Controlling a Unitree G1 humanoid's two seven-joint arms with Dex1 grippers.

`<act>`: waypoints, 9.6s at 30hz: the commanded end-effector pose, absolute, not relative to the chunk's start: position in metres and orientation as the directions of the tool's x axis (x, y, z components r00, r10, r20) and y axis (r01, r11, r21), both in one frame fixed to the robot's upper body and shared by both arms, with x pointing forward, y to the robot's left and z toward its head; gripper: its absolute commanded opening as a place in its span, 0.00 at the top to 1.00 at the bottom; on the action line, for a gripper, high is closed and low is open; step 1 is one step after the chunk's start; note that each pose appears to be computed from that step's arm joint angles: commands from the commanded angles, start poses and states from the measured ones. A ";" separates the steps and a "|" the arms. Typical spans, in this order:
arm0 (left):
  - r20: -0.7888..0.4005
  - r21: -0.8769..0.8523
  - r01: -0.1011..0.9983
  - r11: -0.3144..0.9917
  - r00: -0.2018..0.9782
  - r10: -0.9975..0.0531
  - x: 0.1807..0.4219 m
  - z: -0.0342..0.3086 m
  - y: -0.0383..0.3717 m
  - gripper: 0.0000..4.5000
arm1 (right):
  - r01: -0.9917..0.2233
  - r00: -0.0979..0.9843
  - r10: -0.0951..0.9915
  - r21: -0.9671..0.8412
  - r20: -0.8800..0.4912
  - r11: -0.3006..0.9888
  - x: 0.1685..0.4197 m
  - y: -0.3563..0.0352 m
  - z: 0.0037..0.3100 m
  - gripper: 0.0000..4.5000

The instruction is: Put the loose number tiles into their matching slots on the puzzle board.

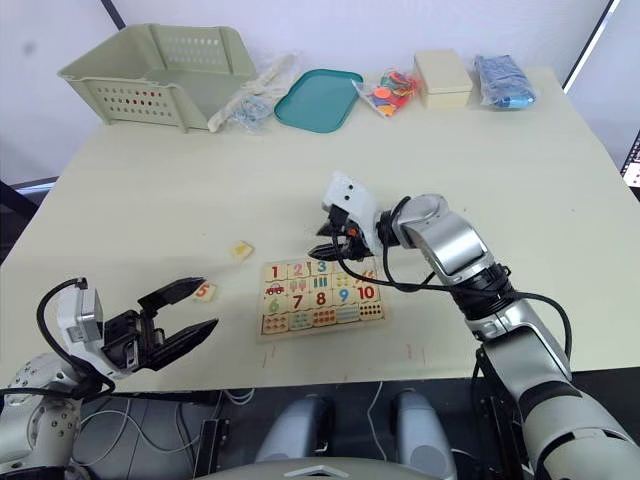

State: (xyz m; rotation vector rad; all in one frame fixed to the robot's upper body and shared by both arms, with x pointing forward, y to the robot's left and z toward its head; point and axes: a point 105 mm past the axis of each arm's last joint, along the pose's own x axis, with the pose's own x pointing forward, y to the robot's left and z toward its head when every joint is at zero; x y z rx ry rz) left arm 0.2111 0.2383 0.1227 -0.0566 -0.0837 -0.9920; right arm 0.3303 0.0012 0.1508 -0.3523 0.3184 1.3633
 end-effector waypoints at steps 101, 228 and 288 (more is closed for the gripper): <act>0.108 0.002 0.830 0.558 0.554 -0.825 0.213 0.141 0.223 0.00 | -0.992 0.128 0.819 -0.085 -0.559 0.097 0.326 0.009 0.096 0.99; -0.397 0.141 0.588 0.797 0.771 -0.498 0.338 0.104 0.225 0.18 | -0.883 0.419 0.908 -0.239 -0.012 0.404 0.188 -0.156 0.192 0.00; -0.300 -0.051 0.144 0.988 0.942 -0.152 0.222 0.074 0.214 0.67 | -0.953 0.227 0.973 -0.217 -0.038 0.214 0.177 -0.172 0.181 0.00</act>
